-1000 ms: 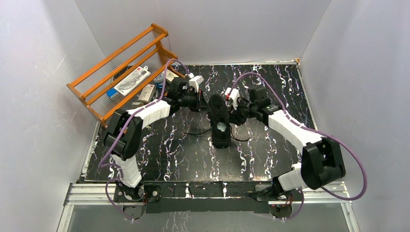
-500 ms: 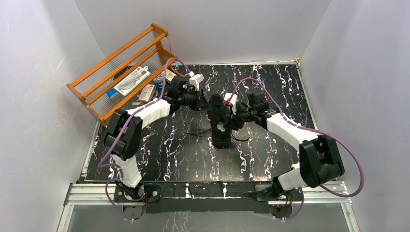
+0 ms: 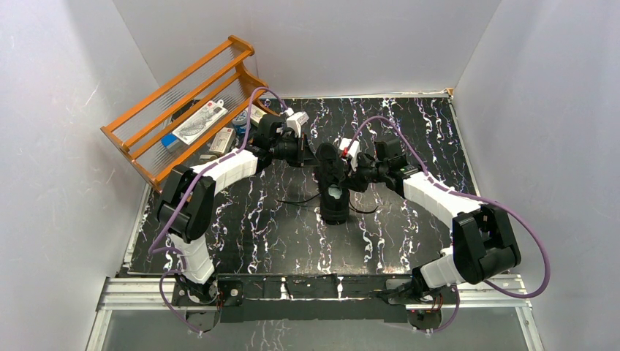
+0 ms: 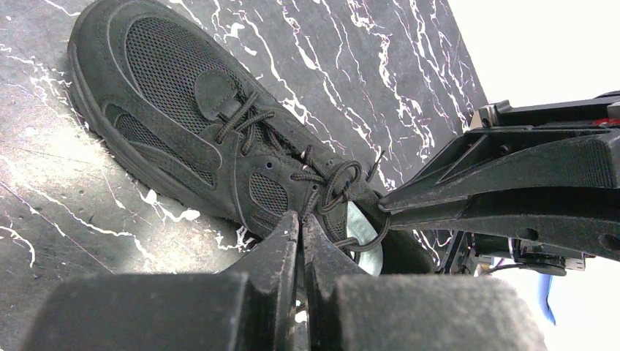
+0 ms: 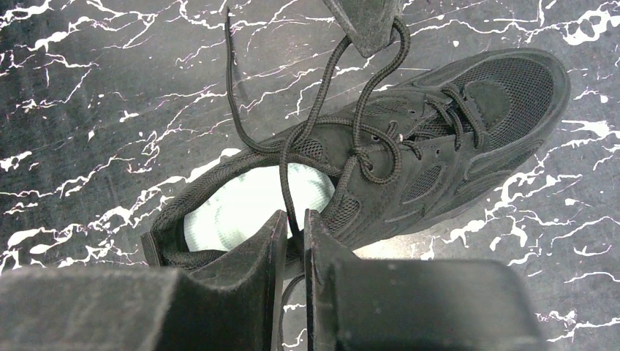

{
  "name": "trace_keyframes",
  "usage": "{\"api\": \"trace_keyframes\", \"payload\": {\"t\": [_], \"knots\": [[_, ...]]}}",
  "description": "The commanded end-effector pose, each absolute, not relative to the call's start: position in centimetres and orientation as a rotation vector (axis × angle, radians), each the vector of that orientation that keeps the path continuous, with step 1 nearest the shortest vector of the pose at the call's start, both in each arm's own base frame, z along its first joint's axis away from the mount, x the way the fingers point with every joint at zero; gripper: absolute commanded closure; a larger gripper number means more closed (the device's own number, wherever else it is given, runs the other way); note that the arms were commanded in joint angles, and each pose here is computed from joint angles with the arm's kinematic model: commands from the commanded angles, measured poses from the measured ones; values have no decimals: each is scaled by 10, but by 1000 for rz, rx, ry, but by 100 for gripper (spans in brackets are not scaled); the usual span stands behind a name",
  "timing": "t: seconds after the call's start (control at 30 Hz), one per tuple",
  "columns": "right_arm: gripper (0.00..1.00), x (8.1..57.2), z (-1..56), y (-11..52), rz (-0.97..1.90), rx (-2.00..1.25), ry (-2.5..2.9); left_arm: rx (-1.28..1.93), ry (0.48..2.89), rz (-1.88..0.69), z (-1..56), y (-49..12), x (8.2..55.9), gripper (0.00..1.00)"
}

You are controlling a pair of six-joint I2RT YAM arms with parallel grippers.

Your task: Tie the shoes

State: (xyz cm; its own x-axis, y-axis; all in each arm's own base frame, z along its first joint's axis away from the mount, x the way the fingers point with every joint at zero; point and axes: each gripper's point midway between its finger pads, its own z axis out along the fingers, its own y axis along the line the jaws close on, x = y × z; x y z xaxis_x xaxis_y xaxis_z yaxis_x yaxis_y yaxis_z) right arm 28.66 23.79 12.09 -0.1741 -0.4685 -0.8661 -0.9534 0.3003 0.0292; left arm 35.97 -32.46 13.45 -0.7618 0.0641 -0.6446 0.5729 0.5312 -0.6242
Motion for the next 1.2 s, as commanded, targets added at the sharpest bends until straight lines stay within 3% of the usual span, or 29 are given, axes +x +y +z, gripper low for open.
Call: {"api": "trace_keyframes", "payload": {"t": [0.0,0.07,0.17,0.27,0.37,0.57,0.9,1.17], "knots": [[78,293,123,241,768,-1270,1744,543,2131,-1213,172,-327,355,100],[82,291,122,242,780,-1271,1742,541,2133,-1217,172,-327,355,100],[100,288,123,243,801,-1266,1743,540,2130,-1219,174,-326,354,100],[100,286,131,242,816,-1203,1781,540,2127,-1219,176,-325,351,100],[100,299,145,232,805,-857,2031,532,2138,-1231,177,-323,344,100],[100,298,150,230,863,-501,2274,437,2233,-1279,168,-328,323,100],[100,321,151,249,934,-442,2279,446,2307,-1317,160,-338,284,100],[100,320,148,245,904,-445,2294,332,2491,-1138,134,-310,271,100]]}}
